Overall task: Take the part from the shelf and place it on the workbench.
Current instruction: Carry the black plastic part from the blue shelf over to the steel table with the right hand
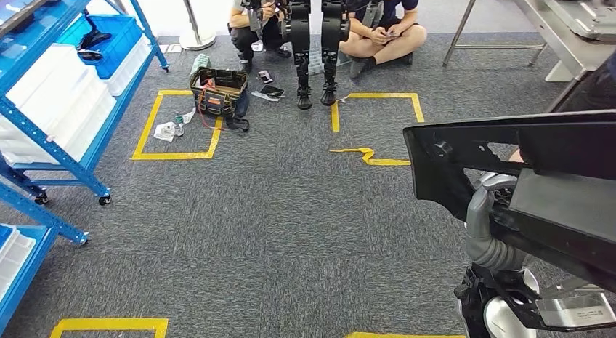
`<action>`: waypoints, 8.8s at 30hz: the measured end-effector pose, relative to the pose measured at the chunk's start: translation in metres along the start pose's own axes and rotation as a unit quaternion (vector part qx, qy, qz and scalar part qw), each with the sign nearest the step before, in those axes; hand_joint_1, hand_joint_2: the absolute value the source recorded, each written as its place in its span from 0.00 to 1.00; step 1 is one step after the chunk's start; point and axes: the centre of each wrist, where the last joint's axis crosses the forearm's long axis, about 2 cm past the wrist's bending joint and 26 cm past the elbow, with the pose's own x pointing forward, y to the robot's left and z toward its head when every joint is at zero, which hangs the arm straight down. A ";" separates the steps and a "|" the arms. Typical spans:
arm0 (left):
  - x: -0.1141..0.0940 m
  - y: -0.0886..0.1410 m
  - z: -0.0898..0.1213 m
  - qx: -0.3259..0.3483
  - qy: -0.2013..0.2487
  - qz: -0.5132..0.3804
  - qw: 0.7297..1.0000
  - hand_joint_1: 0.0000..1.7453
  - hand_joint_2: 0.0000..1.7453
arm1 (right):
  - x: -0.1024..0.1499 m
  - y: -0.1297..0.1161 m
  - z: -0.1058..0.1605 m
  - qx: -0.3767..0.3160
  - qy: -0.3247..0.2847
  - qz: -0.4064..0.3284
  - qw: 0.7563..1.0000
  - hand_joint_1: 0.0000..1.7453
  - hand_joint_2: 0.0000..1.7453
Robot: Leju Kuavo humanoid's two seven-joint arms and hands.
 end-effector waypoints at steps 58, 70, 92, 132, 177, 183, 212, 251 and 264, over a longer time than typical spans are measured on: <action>0.000 -0.006 0.001 0.015 -0.009 -0.017 1.000 0.00 1.00 | 0.002 0.003 0.002 0.000 0.000 -0.008 1.000 1.00 1.00; 0.001 -0.003 0.000 0.000 -0.014 -0.039 0.999 0.00 1.00 | 0.000 -0.003 -0.004 -0.012 0.001 -0.001 1.000 1.00 1.00; 0.006 0.004 -0.001 0.008 -0.013 -0.066 0.998 0.00 1.00 | -0.003 -0.013 0.007 -0.030 0.007 0.010 0.999 1.00 1.00; 0.001 0.007 -0.001 0.017 -0.020 -0.075 0.997 0.00 1.00 | -0.011 -0.011 0.001 -0.014 0.009 0.027 0.999 1.00 1.00; 0.002 0.008 -0.001 0.018 -0.028 -0.088 0.996 0.00 1.00 | -0.007 -0.014 0.009 -0.015 0.014 0.041 0.999 1.00 1.00; 0.002 0.008 -0.001 0.019 -0.028 -0.088 0.996 0.00 1.00 | -0.007 -0.014 0.008 -0.015 0.013 0.041 0.999 1.00 1.00; 0.001 0.010 -0.001 0.024 -0.027 -0.089 0.995 0.00 1.00 | -0.008 -0.014 0.003 -0.010 0.009 0.040 0.999 1.00 1.00; -0.005 0.011 0.000 0.031 -0.023 -0.096 0.995 0.00 1.00 | -0.011 -0.016 0.010 -0.010 0.015 0.033 0.999 1.00 1.00; -0.005 0.007 0.000 0.028 -0.023 -0.098 0.995 0.00 1.00 | -0.018 -0.018 0.013 -0.003 0.026 0.036 0.999 1.00 1.00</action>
